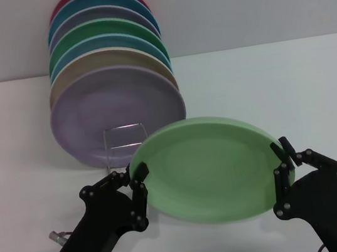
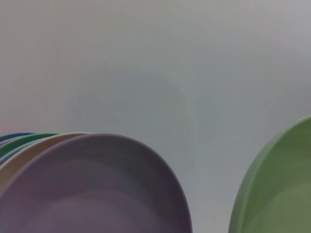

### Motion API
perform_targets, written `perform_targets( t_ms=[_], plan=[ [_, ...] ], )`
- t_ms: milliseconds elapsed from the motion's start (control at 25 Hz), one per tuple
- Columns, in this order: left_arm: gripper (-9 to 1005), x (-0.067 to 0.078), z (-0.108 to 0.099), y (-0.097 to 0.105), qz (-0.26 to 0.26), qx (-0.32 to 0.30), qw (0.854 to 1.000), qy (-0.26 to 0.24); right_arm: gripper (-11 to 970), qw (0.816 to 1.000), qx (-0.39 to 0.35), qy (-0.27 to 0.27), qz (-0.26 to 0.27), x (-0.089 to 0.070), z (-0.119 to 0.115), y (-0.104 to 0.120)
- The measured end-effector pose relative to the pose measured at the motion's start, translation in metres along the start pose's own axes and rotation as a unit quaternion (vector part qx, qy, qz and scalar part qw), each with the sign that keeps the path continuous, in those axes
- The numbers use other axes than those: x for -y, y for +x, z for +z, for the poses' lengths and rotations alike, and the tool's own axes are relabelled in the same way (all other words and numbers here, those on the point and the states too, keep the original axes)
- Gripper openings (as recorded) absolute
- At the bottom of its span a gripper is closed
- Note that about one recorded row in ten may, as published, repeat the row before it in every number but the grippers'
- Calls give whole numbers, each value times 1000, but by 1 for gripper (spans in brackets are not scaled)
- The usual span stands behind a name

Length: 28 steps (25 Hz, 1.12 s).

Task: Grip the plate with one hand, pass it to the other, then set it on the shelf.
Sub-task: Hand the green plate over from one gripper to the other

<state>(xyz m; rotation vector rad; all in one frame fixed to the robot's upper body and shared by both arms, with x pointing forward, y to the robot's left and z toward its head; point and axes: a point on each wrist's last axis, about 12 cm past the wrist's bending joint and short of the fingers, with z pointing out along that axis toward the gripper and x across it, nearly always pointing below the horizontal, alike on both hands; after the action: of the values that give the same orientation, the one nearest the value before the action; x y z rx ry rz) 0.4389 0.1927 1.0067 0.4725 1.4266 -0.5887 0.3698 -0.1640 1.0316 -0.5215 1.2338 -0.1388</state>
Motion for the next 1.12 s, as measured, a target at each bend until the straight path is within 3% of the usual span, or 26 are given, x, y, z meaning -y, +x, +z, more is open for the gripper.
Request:
perform_targets(
  t_ms=[320, 1120],
  plan=[
    [49, -4, -1, 0, 6, -1, 1000, -5, 20, 1000, 0, -1, -1, 0, 0, 0],
    [34, -12, -6, -3, 33, 10, 999, -37, 132, 999, 41, -28, 2, 2, -3, 0]
  ],
)
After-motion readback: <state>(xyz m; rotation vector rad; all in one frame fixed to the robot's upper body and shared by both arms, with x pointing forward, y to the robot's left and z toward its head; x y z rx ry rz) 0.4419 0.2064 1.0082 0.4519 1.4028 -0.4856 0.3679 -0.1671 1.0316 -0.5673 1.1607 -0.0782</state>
